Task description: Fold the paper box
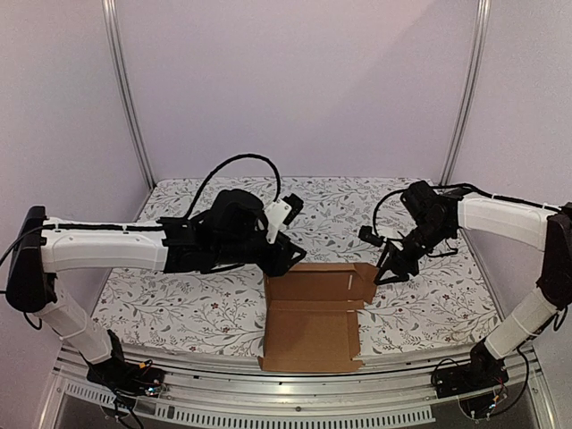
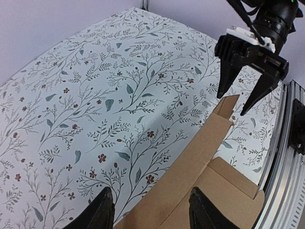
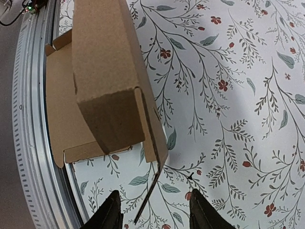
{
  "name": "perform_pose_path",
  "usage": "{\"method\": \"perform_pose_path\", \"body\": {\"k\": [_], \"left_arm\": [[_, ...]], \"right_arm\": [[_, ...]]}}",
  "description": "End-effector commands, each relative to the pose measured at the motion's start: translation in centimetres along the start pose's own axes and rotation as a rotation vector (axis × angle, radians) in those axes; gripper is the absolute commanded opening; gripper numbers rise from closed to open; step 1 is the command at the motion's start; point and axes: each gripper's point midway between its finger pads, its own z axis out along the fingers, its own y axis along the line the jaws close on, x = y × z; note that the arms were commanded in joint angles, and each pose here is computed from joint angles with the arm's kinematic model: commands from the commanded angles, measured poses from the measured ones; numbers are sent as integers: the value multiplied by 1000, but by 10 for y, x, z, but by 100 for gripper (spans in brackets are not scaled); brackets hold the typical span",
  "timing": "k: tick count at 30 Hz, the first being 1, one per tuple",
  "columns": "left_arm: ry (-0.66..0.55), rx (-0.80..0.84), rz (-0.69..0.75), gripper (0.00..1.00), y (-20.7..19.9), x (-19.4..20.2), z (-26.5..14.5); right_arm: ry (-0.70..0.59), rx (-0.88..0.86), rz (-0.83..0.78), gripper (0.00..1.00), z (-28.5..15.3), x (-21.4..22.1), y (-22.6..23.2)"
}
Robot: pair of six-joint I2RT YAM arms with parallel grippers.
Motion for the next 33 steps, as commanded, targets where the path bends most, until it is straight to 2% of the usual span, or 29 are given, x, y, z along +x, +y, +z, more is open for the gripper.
{"method": "perform_pose_path", "body": {"k": [1,6,11,14,18,26,33], "left_arm": [[-71,36,56,54,-17,-17,-17],[23,-16,138,54,-14,-4,-16],[39,-63,141,54,-7,2,-24],[10,-113,217,53,-16,-3,-34],[11,-210,418,53,-25,-4,-43],[217,-429,708,51,-2,21,-16],[305,-354,767,50,-2,41,12]], "right_arm": [[-11,-20,70,42,15,-12,-12],[-17,-13,86,15,18,-25,-16],[-7,30,67,1,16,-43,-18],[0,12,127,0,9,-56,-19],[79,-83,258,0,10,-61,-14],[195,-197,380,0,28,-41,-5],[243,-277,419,0,35,-30,6]]}}
